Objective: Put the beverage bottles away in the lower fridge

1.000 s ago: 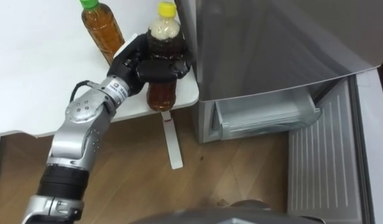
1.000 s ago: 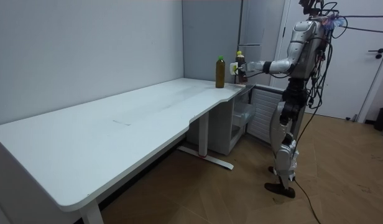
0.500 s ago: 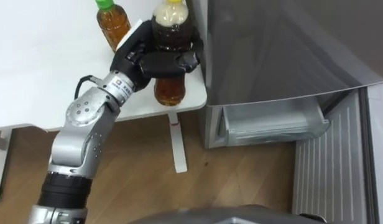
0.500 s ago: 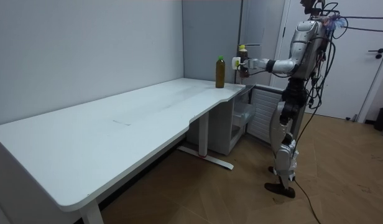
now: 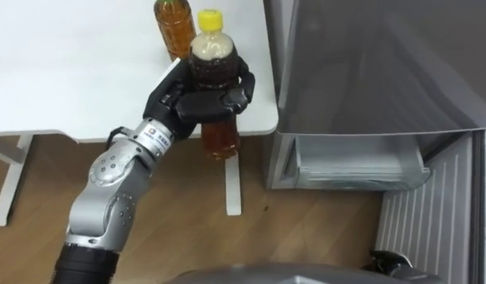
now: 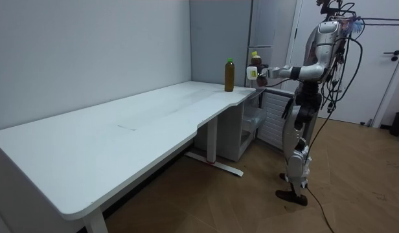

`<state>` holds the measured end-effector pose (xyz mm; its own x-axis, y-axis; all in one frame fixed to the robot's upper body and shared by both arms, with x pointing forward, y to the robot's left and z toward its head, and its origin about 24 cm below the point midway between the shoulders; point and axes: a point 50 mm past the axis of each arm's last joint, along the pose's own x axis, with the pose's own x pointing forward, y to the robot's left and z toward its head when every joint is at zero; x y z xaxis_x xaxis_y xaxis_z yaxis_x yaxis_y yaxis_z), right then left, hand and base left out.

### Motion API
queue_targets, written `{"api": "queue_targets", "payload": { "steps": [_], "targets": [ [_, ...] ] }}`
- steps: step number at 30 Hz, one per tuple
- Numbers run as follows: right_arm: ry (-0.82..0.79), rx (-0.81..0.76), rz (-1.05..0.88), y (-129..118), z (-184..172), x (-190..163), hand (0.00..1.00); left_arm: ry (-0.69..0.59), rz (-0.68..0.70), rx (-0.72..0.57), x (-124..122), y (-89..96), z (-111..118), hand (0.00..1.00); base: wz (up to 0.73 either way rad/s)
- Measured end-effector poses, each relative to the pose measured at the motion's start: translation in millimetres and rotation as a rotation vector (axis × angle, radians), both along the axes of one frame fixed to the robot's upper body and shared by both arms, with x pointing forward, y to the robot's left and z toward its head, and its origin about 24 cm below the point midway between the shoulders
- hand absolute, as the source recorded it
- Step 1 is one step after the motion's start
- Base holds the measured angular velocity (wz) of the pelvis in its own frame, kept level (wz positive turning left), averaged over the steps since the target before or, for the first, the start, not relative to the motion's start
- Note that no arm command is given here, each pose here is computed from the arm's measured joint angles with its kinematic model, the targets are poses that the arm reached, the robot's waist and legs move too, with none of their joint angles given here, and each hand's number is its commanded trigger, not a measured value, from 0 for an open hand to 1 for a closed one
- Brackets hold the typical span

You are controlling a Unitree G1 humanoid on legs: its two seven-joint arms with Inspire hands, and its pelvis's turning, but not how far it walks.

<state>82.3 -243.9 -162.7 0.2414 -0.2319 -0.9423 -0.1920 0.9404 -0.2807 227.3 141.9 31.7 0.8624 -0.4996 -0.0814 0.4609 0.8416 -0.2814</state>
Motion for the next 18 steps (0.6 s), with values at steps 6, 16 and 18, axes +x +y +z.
{"api": "queue_targets", "payload": {
  "steps": [6,16,18],
  "targets": [
    [-0.1,0.06,0.074,20,3,28,0.0,-0.002,-0.001,-0.025,-1,-4.8,0,1.0,0.02],
    [-0.263,0.204,0.332,59,22,72,0.0,-0.016,-0.001,-0.024,0,-4.4,3,1.0,0.0],
    [-0.329,0.237,0.399,69,32,86,0.0,-0.016,-0.001,-0.021,0,-3.8,3,1.0,0.0]
  ]
}}
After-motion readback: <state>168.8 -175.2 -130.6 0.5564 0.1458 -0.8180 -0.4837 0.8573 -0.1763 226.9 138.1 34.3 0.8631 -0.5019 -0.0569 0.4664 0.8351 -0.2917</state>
